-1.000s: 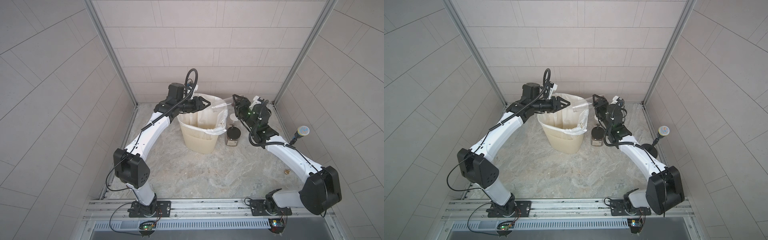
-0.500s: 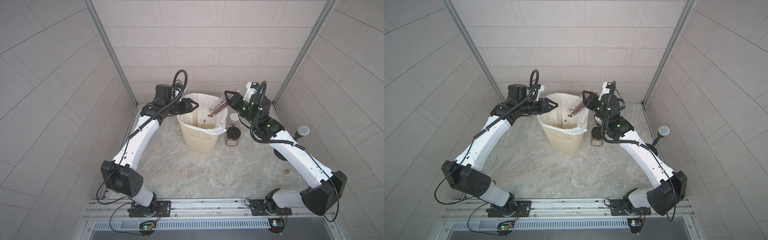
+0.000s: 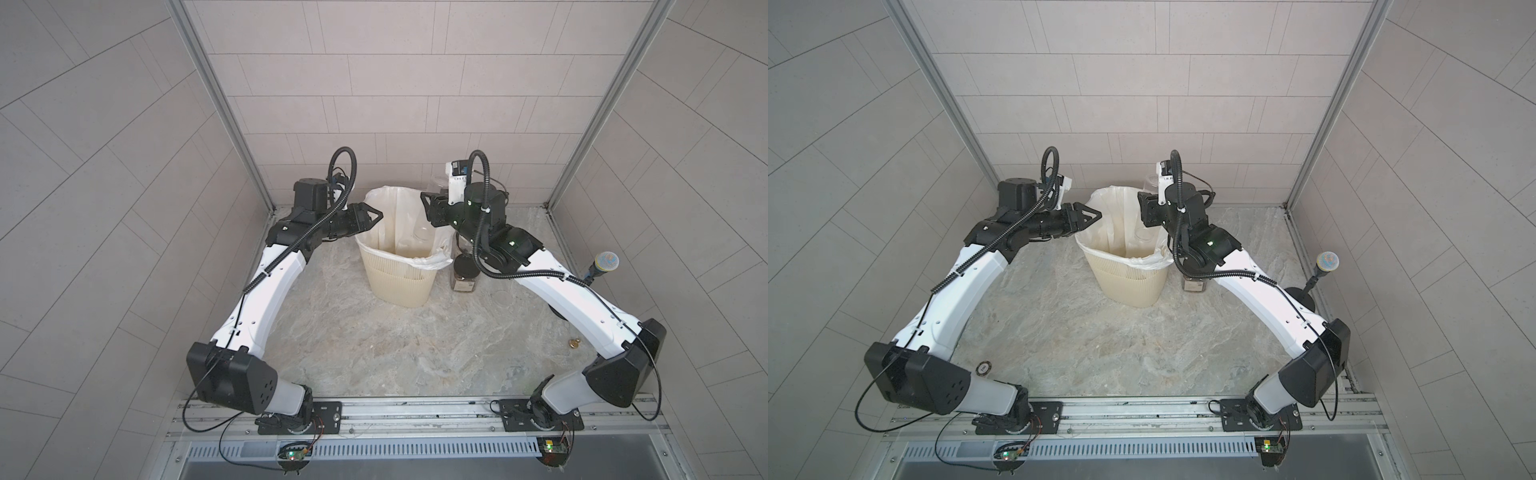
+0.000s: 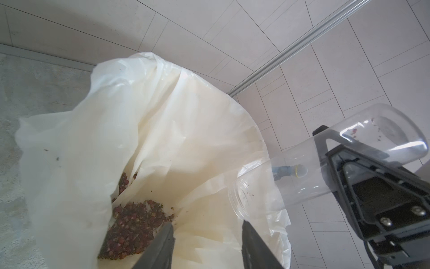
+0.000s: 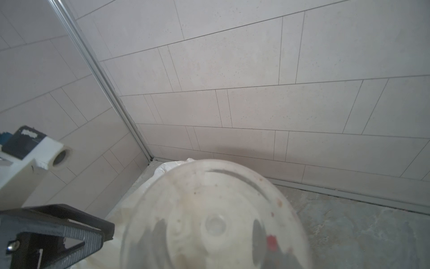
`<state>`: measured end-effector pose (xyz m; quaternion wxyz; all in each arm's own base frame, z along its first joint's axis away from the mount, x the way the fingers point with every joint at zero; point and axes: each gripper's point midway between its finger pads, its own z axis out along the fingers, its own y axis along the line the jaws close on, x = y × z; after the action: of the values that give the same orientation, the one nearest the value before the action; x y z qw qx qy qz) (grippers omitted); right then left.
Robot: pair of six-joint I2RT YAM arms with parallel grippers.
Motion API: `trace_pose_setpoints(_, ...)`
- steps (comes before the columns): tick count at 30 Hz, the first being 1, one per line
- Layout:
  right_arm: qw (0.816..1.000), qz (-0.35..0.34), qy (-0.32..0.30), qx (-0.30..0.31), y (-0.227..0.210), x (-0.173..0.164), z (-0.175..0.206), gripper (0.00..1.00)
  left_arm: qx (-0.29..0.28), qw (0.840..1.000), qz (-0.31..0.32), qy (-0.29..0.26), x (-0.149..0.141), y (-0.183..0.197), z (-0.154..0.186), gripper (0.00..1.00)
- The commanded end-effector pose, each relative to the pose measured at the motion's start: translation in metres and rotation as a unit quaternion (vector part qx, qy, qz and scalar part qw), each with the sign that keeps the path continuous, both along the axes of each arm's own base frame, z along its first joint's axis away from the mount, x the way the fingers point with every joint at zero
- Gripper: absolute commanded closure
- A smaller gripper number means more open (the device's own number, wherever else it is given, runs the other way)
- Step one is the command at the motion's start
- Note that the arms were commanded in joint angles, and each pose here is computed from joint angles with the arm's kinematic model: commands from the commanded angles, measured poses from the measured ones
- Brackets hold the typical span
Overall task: Empty the moldy dried flower tea in the jars
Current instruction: Pour the moldy dried flower tea into the trash bin.
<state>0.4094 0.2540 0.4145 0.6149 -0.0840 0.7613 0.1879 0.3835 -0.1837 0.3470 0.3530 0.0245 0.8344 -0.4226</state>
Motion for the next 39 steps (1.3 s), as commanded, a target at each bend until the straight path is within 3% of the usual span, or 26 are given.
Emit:
trace_pose_setpoints(1, 0.995, 0.014, -0.067, -0.067, 0.007, -0.003, 0.025, 0.49, -0.016, 1.0, -0.002, -0.022, -0.005, 0.002, 0.013, 0.49)
trace_pose_setpoints(5, 0.993, 0.027, -0.077, -0.08, 0.015, 0.002, 0.027, 0.49, -0.017, 1.0, -0.001, -0.019, -0.003, 0.002, 0.01, 0.5)
trace_pose_setpoints(7, 0.996, 0.059, -0.059, -0.009, 0.019, 0.007, 0.03, 0.49, -0.017, 1.0, 0.0, -0.022, -0.002, 0.003, 0.011, 0.5)
trace_pose_setpoints(10, 0.984, 0.122, -0.048, 0.122, 0.03, 0.013, 0.045, 0.51, -0.018, 0.999, 0.001, -0.026, -0.001, 0.005, 0.015, 0.5)
trace_pose_setpoints(11, 0.985, 0.118, -0.051, 0.113, 0.032, 0.013, 0.046, 0.52, -0.019, 0.999, 0.001, -0.027, -0.001, 0.005, 0.016, 0.5)
trace_pose_setpoints(14, 0.996, 0.074, -0.058, 0.002, 0.035, 0.014, 0.039, 0.52, -0.021, 0.999, -0.001, -0.031, -0.001, 0.004, 0.019, 0.5)
trace_pose_setpoints(18, 0.993, 0.09, -0.061, 0.051, 0.037, 0.015, 0.045, 0.53, -0.022, 0.999, -0.002, -0.029, -0.002, 0.005, 0.018, 0.5)
trace_pose_setpoints(21, 0.995, 0.052, -0.075, -0.038, 0.038, 0.012, 0.04, 0.52, -0.022, 0.999, 0.0, -0.029, -0.003, 0.006, 0.018, 0.5)
trace_pose_setpoints(25, 0.987, 0.11, -0.048, 0.11, 0.037, 0.024, 0.047, 0.53, -0.022, 0.999, 0.0, -0.029, -0.003, 0.007, 0.018, 0.5)
trace_pose_setpoints(26, 0.988, 0.103, -0.054, 0.102, 0.035, 0.025, 0.047, 0.54, -0.023, 0.999, 0.0, -0.029, -0.003, 0.007, 0.018, 0.5)
trace_pose_setpoints(29, 0.995, 0.052, -0.073, -0.04, 0.037, 0.022, 0.036, 0.53, -0.024, 0.999, 0.002, -0.029, -0.001, 0.007, 0.017, 0.5)
trace_pose_setpoints(30, 0.996, 0.055, -0.066, -0.032, 0.037, 0.024, 0.035, 0.52, -0.026, 0.999, 0.003, -0.028, 0.0, 0.007, 0.017, 0.5)
trace_pose_setpoints(33, 0.986, 0.115, -0.048, 0.108, 0.038, 0.03, 0.046, 0.53, -0.03, 0.999, 0.004, -0.028, 0.003, 0.006, 0.016, 0.5)
trace_pose_setpoints(34, 0.988, 0.103, -0.056, 0.102, 0.033, 0.033, 0.048, 0.54, -0.031, 0.999, 0.005, -0.028, 0.003, 0.006, 0.017, 0.5)
trace_pose_setpoints(36, 0.996, 0.064, -0.068, -0.007, 0.035, 0.029, 0.039, 0.53, -0.034, 0.999, 0.008, -0.026, 0.004, 0.006, 0.016, 0.51)
trace_pose_setpoints(37, 0.996, 0.062, -0.062, -0.029, 0.038, 0.028, 0.035, 0.52, -0.036, 0.999, 0.009, -0.026, 0.005, 0.006, 0.016, 0.51)
trace_pose_setpoints(39, 0.994, 0.092, -0.039, 0.054, 0.037, 0.033, 0.035, 0.52, -0.039, 0.999, 0.01, -0.026, 0.006, 0.006, 0.017, 0.51)
